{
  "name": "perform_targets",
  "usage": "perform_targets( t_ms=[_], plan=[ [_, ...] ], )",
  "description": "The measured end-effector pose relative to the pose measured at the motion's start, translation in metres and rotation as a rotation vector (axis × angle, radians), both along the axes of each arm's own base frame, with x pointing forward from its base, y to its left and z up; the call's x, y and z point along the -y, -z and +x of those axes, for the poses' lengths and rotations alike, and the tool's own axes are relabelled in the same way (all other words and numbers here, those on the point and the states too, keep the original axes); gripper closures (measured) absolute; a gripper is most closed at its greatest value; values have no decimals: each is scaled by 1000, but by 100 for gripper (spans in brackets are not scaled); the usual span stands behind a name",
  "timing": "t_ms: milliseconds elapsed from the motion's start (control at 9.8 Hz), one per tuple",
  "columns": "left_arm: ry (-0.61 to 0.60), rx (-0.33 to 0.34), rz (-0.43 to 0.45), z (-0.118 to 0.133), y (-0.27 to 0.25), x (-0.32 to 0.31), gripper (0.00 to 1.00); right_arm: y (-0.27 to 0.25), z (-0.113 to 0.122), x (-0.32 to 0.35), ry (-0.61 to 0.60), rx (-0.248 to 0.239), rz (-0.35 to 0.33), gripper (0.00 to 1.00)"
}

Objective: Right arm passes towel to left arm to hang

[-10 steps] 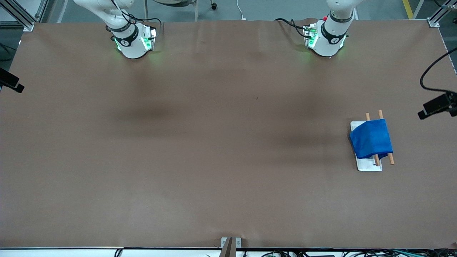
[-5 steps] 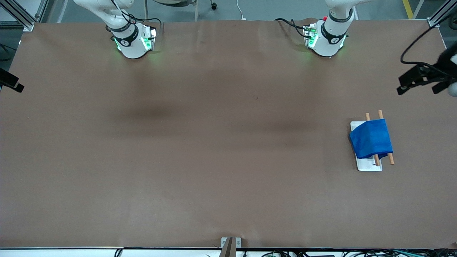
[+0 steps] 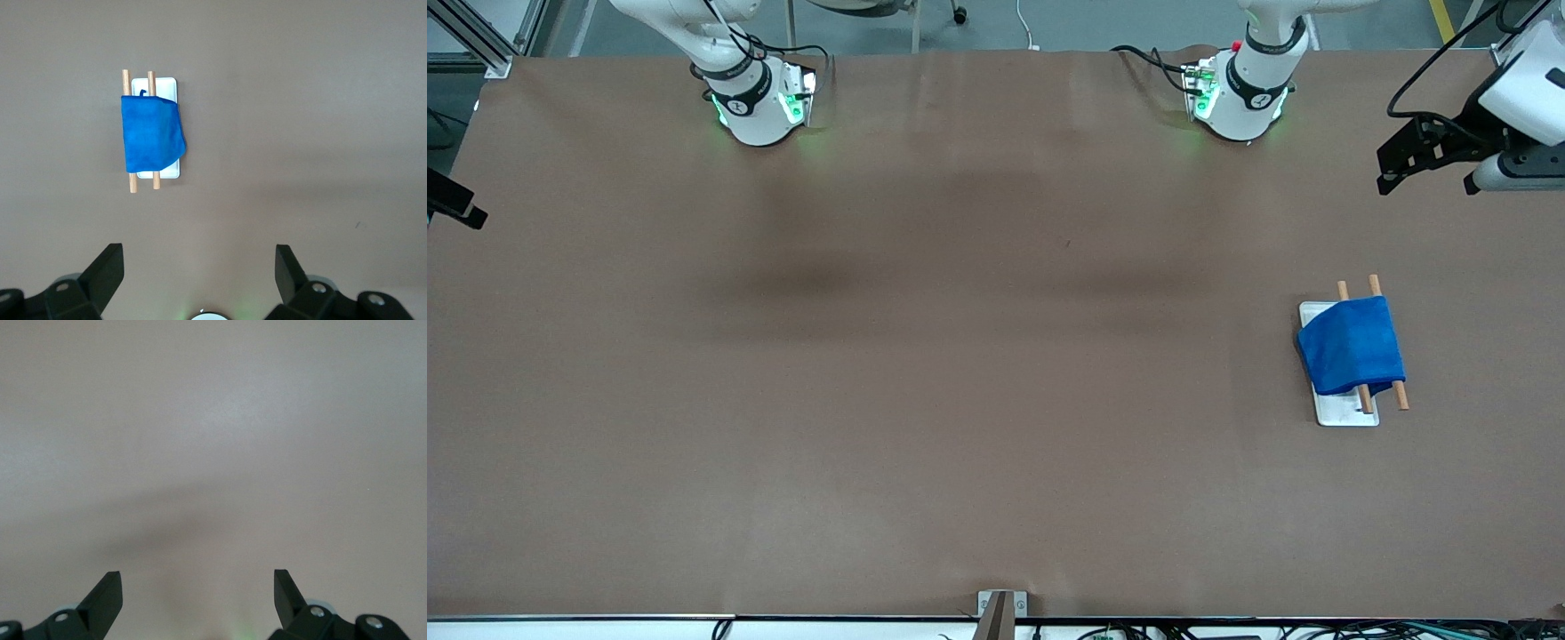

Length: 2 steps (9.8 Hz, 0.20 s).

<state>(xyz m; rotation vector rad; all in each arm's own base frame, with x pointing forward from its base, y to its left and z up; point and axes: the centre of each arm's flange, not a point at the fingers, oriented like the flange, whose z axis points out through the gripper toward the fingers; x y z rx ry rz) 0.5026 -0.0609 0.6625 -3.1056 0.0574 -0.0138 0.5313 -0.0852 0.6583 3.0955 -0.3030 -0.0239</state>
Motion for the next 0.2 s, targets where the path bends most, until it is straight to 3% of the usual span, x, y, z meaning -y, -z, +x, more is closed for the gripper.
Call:
perform_targets(
  t_ms=[204],
  plan=[
    [-5,4,-1,1,-1,-4,0,0,0,0,-3,0,0,0]
  ],
)
